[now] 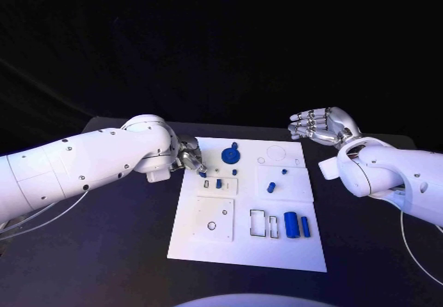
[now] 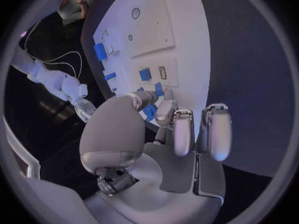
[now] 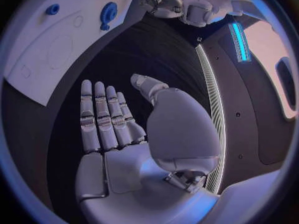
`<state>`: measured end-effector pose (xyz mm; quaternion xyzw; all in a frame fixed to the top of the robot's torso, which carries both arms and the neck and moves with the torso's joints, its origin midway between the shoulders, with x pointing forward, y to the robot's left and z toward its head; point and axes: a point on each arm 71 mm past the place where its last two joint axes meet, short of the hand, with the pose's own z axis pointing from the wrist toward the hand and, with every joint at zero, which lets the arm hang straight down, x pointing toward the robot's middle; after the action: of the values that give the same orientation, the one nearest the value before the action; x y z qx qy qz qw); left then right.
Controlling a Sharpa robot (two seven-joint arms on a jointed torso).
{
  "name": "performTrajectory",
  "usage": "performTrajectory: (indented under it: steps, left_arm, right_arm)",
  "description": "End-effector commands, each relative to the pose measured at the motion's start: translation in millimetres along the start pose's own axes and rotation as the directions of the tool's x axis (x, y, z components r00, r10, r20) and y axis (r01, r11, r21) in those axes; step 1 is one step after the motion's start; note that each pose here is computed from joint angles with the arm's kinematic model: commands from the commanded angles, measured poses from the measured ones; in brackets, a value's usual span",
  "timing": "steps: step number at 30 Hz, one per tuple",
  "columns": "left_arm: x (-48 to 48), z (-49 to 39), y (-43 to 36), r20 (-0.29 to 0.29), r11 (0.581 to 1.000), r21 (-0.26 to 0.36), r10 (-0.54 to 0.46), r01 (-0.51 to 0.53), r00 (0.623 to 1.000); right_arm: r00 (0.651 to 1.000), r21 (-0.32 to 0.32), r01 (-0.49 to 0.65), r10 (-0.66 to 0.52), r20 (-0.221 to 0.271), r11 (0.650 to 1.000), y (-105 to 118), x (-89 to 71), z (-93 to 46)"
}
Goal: Assemble the parts on the task board
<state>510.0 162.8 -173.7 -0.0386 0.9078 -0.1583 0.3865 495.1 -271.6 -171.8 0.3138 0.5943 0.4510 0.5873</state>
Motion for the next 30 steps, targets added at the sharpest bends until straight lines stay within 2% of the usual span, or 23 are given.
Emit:
performTrajectory:
  steps: [1, 14, 30]
  left_arm:
    - [0.9, 0.0, -3.5, 0.044, 0.999, 0.02, 0.036, -0.037, 0.998]
    - [16.1, 4.8, -6.6, 0.038, 0.996, 0.027, 0.088, -0.089, 0.995]
    - [20.9, 5.5, -8.2, 0.029, 0.993, 0.029, 0.115, -0.116, 0.993]
  right_arm:
    - [1.0, -0.012, -0.003, 0.003, -0.017, 1.0, 0.5, 1.9, -0.3]
    - [1.0, -0.011, -0.004, 0.003, -0.018, 1.0, 0.0, 1.8, -0.8]
    - [1.0, -0.011, -0.005, 0.005, -0.019, 1.0, 0.0, 1.9, -0.9]
